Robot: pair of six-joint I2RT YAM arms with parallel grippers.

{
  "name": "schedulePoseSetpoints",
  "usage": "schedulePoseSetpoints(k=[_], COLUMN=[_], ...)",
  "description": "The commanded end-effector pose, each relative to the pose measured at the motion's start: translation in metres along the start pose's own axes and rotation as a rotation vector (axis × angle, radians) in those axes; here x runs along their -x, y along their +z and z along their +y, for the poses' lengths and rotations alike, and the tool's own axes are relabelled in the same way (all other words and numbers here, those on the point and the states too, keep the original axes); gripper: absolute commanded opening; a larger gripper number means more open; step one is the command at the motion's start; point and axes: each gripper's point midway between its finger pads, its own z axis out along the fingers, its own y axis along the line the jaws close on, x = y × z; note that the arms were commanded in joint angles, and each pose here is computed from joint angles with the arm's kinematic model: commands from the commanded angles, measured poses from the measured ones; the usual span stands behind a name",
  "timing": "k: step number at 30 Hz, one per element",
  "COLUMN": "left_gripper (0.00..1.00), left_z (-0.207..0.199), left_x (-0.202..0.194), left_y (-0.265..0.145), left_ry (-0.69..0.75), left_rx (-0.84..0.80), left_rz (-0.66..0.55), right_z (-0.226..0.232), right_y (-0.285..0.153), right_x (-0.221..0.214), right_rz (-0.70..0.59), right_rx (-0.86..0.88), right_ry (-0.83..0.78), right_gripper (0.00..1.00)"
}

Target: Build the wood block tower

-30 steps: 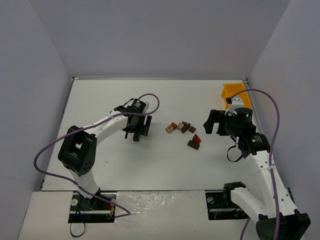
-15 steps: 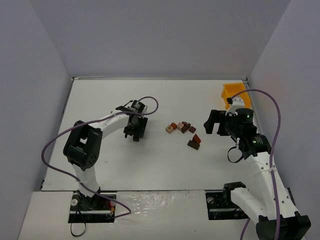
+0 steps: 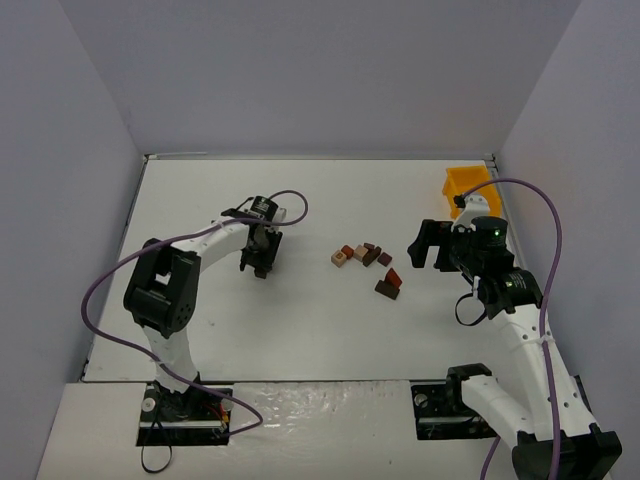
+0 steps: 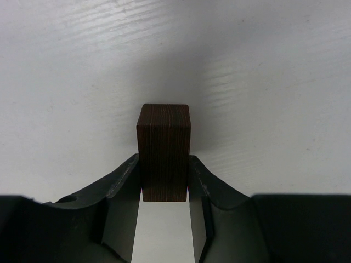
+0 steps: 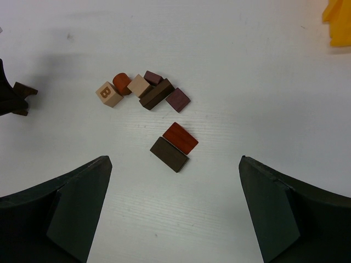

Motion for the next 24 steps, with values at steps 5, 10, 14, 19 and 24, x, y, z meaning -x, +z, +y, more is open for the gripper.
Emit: schedulePoseSetpoints(k=[5,10,14,19,24], left_gripper=[0.0,0.0,0.0,0.0,0.01], left_z=[0.022,0.032,0.036,0.043,0.048], left_x=[0.053,0.058,0.062,0.066,0.073], left_y=[-0.036,-0.031,-0.023,-0.012,-0.012], left_ry=[0.246,0.331,0.436,0.517,0.547], left_rx=[-0.077,-0.098,-0.108,-0.14,-0.201], left_rz=[-0.16,-0.15,-0.134,-0.132,-0.149], right_z=[0.011,0.011,0.012,0.013,0.013], right_y=[-0.004,-0.005,-0.005,-0.002,0.0], right_x=[0.025,0.028,0.03,0.031,0.033], right_rz=[-0.083,-0.086,-0.09,-0.08,-0.075], right_rx=[0.039,0.042,0.045,0.049,0.05], right_ry=[-0.019,-0.026,-0.033,-0.043,-0.052], right_gripper=[1.0,1.0,1.0,1.0,1.0])
